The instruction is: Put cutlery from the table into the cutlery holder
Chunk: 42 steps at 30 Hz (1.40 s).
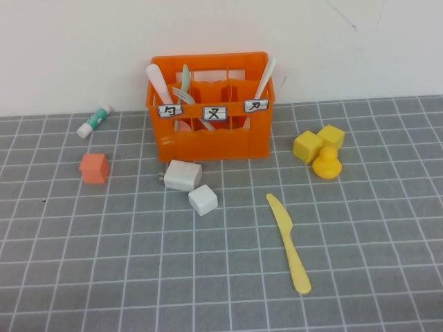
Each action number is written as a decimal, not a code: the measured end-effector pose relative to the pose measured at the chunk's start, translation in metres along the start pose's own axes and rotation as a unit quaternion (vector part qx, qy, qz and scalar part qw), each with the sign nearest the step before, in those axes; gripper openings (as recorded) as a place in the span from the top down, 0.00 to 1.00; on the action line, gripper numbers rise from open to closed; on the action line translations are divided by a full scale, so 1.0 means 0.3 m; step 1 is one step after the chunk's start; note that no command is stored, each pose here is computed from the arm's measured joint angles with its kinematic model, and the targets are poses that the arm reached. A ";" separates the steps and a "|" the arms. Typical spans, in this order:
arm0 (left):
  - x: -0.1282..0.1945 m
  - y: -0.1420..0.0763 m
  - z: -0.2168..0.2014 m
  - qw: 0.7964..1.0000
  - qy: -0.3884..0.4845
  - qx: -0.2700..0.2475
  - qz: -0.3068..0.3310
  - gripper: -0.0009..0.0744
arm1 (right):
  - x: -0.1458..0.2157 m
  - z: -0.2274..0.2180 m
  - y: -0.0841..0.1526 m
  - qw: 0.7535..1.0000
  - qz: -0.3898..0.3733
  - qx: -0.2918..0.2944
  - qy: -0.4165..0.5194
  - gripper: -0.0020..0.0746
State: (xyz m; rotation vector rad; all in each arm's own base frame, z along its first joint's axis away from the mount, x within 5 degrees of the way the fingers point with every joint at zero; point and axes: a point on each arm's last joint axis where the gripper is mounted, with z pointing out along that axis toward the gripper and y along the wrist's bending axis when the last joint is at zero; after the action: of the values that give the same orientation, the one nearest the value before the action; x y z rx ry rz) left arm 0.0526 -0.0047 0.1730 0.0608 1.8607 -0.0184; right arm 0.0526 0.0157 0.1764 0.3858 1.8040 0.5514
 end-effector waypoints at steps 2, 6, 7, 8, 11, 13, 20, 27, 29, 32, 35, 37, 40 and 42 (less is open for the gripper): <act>0.000 0.000 0.000 1.000 0.000 0.000 0.000 0.99 | -0.006 0.000 0.009 0.999 0.048 -0.016 -0.009 0.98; 0.000 0.000 0.000 1.000 0.000 0.000 0.000 0.99 | -0.022 -0.001 0.012 0.997 0.061 -0.022 -0.035 0.98; 0.000 0.000 0.000 1.000 0.000 0.000 0.000 0.99 | -0.025 -0.001 0.012 0.997 0.056 -0.022 -0.040 0.98; 0.000 0.000 0.000 1.000 0.000 0.000 0.000 0.99 | -0.028 -0.002 0.012 0.997 0.050 -0.022 -0.046 0.98; 0.000 0.000 0.000 1.000 0.000 0.000 0.000 0.99 | -0.030 -0.002 0.012 0.998 0.038 -0.021 -0.049 0.98; 0.000 0.000 0.000 1.000 0.000 0.000 0.000 0.99 | -0.026 -0.001 0.011 0.998 0.029 -0.020 -0.042 0.98; 0.000 0.000 0.000 1.000 0.000 0.000 0.000 0.99 | -0.047 -0.030 0.062 0.994 -0.104 -0.036 0.012 0.98; 0.000 0.000 0.000 1.000 0.000 0.000 -0.002 0.99 | -0.190 -0.048 0.180 0.968 -0.198 -0.026 0.150 0.98; 0.000 0.000 0.000 1.000 0.000 0.000 -0.002 0.99 | -0.233 -0.048 0.213 0.956 -0.222 -0.028 0.191 0.98; 0.000 0.000 0.000 1.000 0.000 0.000 -0.002 0.99 | -0.295 -0.020 0.255 0.931 -0.249 -0.033 0.265 0.98; 0.000 0.000 0.000 1.000 0.000 0.000 -0.002 0.99 | -0.345 0.021 0.287 0.904 -0.259 -0.041 0.338 0.98; 0.000 0.000 0.000 1.000 0.000 0.000 -0.002 0.99 | -0.375 0.059 0.302 0.886 -0.257 -0.045 0.384 0.98; 0.000 0.000 0.000 1.000 0.000 0.000 -0.002 0.99 | -0.414 0.118 0.319 0.862 -0.249 -0.049 0.439 0.98; 0.000 0.000 0.000 1.000 0.000 0.000 -0.002 0.99 | -0.440 0.154 0.328 0.855 -0.246 -0.048 0.454 0.98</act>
State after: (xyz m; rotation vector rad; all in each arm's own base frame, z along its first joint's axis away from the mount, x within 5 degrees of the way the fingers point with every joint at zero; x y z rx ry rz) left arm 0.0526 -0.0048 0.1730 0.0574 1.8607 -0.0222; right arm 0.1340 0.0370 0.3252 -0.5091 2.6377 0.4813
